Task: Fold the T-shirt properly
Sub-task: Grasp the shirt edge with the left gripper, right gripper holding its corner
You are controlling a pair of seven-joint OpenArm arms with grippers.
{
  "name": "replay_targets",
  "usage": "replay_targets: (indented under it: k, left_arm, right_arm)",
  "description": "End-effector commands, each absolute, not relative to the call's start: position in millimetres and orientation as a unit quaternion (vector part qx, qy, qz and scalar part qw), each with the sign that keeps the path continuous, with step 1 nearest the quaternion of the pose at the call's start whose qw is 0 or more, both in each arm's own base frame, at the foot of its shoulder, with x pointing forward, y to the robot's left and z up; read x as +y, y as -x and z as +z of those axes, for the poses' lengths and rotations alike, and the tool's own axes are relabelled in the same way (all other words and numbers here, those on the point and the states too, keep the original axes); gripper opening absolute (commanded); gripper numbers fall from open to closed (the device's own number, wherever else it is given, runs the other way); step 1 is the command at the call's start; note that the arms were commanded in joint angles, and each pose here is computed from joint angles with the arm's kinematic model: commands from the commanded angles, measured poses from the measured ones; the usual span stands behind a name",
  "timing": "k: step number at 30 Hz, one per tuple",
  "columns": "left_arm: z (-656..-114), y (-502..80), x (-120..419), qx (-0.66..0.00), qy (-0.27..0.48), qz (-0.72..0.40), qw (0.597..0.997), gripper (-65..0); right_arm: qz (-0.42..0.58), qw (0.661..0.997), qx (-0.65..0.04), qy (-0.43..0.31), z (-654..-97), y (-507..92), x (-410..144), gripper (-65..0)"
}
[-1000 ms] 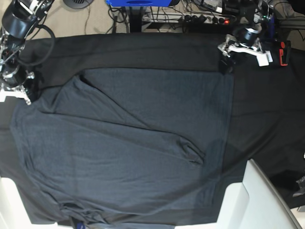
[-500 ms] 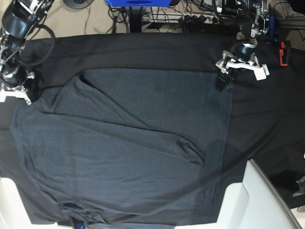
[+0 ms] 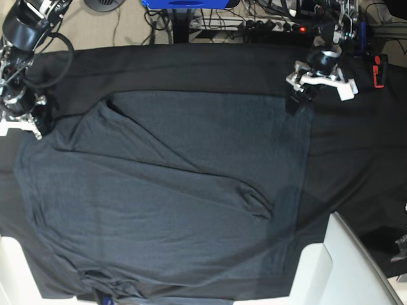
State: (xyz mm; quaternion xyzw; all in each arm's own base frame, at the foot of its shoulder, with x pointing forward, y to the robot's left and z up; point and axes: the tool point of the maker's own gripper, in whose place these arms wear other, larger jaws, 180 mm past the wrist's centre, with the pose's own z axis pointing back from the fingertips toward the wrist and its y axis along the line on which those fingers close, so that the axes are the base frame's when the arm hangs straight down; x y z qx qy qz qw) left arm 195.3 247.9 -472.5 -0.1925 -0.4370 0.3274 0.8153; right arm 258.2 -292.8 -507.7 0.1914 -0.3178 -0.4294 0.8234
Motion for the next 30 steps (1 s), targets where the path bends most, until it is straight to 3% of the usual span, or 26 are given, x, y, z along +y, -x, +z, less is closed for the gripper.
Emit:
replay_targets:
  k: [1,10,17,27,28,30]
  left_arm:
    - [-476.6,-182.7,260.6,-0.428,0.168,0.344,0.819,-14.2]
    - [-467.1,-186.6,278.8,-0.447,0.152,0.356,0.806,-14.2]
    - [-469.3,-209.7,242.5,-0.441,0.191,0.328,0.814,-14.2]
    - [-468.8,-223.2,236.7,-0.440,0.191,0.331,0.813,-14.3]
    - [-468.4,-223.9,236.7,-0.441,0.191,0.330,0.812,-15.1]
    - [-468.0,-225.4,235.5,-0.442,0.193,0.329,0.812,-23.2]
  right_arm:
    - [-0.423,0.838,-0.295,-0.181,-513.0,-250.1,-293.1,-63.6]
    - [-0.423,0.838,-0.295,-0.181,-513.0,-250.1,-293.1,-63.6]
    - [-0.423,0.838,-0.295,-0.181,-513.0,-250.1,-293.1,-63.6]
    - [-0.423,0.838,-0.295,-0.181,-513.0,-250.1,-293.1,-63.6]
    - [-0.423,0.838,-0.295,-0.181,-513.0,-250.1,-293.1,-63.6]
    - [-0.423,0.838,-0.294,-0.180,-513.1,-250.0,-293.1,-63.6]
